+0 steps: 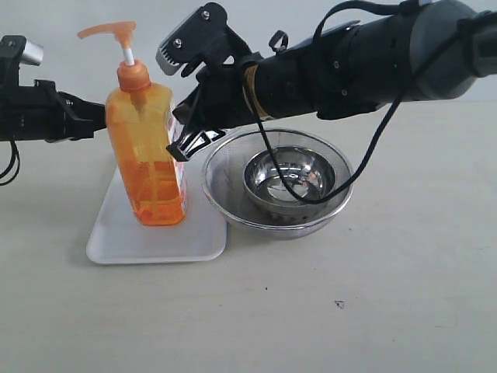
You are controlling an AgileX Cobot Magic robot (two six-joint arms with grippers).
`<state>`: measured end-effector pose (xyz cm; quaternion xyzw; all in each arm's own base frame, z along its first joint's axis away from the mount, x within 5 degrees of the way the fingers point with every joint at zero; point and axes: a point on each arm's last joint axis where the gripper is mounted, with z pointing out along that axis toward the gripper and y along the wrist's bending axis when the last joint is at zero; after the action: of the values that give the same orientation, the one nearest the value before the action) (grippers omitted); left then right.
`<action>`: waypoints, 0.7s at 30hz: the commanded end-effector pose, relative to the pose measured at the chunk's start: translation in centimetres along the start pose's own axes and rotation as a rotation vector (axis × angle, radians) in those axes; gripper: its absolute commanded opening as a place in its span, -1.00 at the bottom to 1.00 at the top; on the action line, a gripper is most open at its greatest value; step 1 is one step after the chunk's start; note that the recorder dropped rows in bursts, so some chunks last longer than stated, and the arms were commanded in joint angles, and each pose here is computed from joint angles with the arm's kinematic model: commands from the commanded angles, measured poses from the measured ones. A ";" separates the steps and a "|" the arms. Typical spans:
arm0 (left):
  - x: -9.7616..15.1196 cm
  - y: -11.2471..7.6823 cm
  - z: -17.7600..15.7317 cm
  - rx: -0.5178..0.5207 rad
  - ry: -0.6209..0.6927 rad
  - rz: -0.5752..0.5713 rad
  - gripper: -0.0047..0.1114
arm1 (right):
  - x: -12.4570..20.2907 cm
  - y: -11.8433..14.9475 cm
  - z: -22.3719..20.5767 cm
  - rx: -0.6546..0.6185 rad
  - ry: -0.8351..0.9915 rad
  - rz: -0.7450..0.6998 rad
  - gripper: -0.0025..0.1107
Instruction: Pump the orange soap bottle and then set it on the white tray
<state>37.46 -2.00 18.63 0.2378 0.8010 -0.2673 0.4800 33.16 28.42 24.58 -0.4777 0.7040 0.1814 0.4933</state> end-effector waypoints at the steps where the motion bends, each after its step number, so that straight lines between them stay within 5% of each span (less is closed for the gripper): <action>1: -0.9 0.3 -1.0 -0.122 0.056 0.009 -0.84 | 0.2 -1.2 -0.2 0.098 0.024 0.025 -0.96; 10: -5.0 -1.7 -6.3 -0.253 0.004 -0.012 -0.84 | -1.3 -2.7 -2.2 0.268 0.007 0.105 -0.96; 21: -6.3 -8.2 -13.4 -0.394 -0.129 0.024 -0.84 | -5.0 -1.9 -9.6 0.298 -0.133 0.130 -0.96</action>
<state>28.30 -0.06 30.49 0.1463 0.8087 -0.1172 0.5576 31.38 24.34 32.93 -0.3481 0.7179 0.1369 0.5871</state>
